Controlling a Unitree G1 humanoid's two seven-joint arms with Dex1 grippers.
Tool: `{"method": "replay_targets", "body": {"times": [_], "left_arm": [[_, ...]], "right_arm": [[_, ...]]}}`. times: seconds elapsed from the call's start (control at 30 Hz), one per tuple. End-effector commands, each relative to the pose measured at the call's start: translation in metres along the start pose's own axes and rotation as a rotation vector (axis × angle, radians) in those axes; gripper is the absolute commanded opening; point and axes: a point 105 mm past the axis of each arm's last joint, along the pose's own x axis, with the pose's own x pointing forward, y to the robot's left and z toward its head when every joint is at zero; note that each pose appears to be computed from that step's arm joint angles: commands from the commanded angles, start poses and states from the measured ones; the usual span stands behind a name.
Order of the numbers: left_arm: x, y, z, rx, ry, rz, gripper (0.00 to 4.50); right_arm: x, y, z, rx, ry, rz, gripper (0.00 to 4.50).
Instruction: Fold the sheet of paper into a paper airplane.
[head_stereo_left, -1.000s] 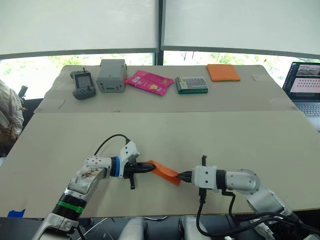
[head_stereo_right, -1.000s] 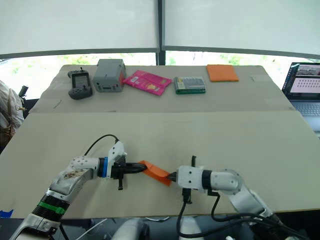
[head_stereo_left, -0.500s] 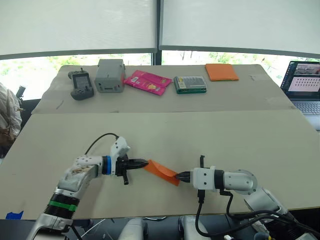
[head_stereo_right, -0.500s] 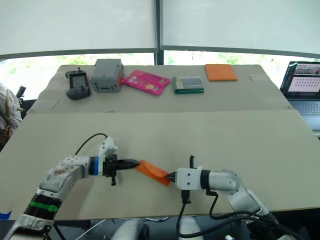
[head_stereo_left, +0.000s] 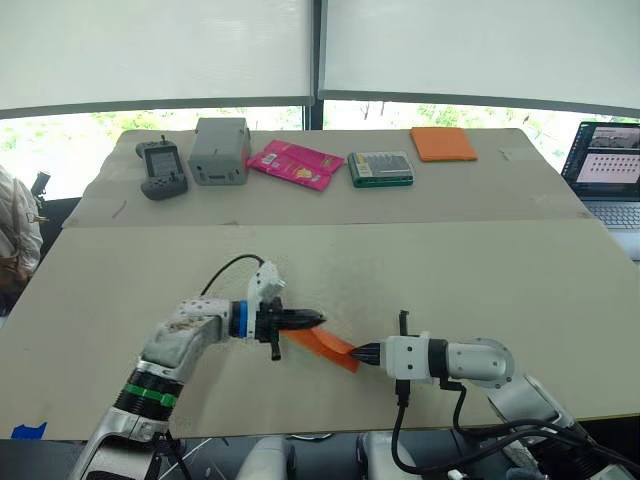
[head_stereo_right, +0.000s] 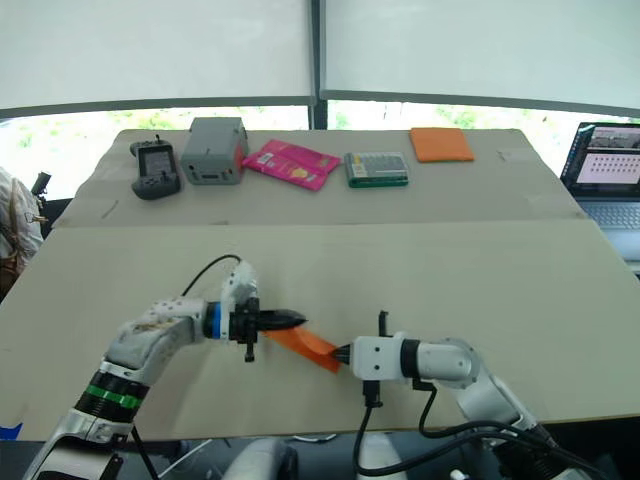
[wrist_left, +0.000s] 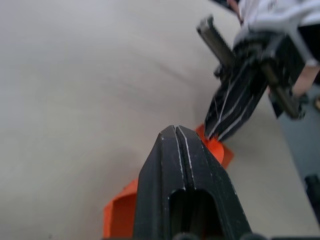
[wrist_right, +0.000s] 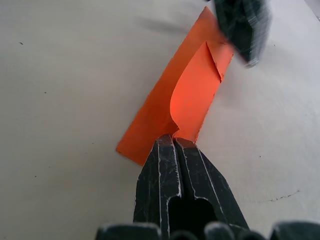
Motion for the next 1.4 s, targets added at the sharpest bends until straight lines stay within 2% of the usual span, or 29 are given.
{"method": "replay_targets", "body": {"times": [0.03, 0.17, 0.27, 0.4, 0.5, 0.53, 0.6, 0.7, 0.83, 0.9, 1.07, 1.4], "left_arm": [[0.002, 0.000, -0.018, 0.061, 0.089, -0.017, 0.00], [0.001, 0.002, -0.029, 0.071, 0.126, -0.020, 0.00], [0.001, 0.002, -0.031, 0.071, 0.125, -0.021, 0.00], [0.000, 0.002, -0.033, 0.068, 0.125, -0.024, 0.00], [-0.001, 0.002, -0.034, 0.065, 0.123, -0.021, 0.00], [-0.001, 0.003, -0.034, 0.065, 0.122, -0.020, 0.00], [-0.001, 0.004, -0.033, 0.065, 0.118, -0.014, 0.00], [-0.001, 0.006, -0.031, 0.066, 0.112, -0.004, 0.00], [-0.004, 0.016, -0.031, 0.066, 0.122, 0.056, 0.00], [-0.005, 0.019, -0.030, 0.066, 0.122, 0.074, 0.00], [-0.002, 0.018, -0.030, 0.070, 0.120, 0.072, 0.00], [-0.001, 0.014, -0.034, 0.063, 0.122, 0.059, 0.00]], "right_arm": [[-0.002, 0.011, -0.010, 0.013, 0.039, 0.051, 0.03], [-0.008, 0.007, -0.008, 0.026, 0.052, 0.036, 0.03], [-0.017, -0.001, 0.003, 0.135, 0.006, 0.024, 0.89], [-0.046, -0.023, 0.021, 0.390, -0.086, -0.012, 2.33], [-0.050, -0.041, 0.023, 0.489, -0.116, -0.068, 3.37], [-0.049, -0.047, 0.024, 0.518, -0.135, -0.090, 3.37], [-0.036, -0.053, 0.024, 0.580, -0.145, -0.108, 3.03], [-0.021, -0.050, 0.023, 0.606, -0.120, -0.091, 2.01], [0.012, -0.031, 0.008, 0.661, -0.058, -0.065, 0.56], [0.020, -0.025, 0.003, 0.649, -0.034, -0.050, 0.03], [0.025, -0.003, -0.025, 0.602, 0.081, -0.039, 0.03], [-0.017, 0.024, -0.050, 0.718, 0.114, -0.067, 0.03]]}}
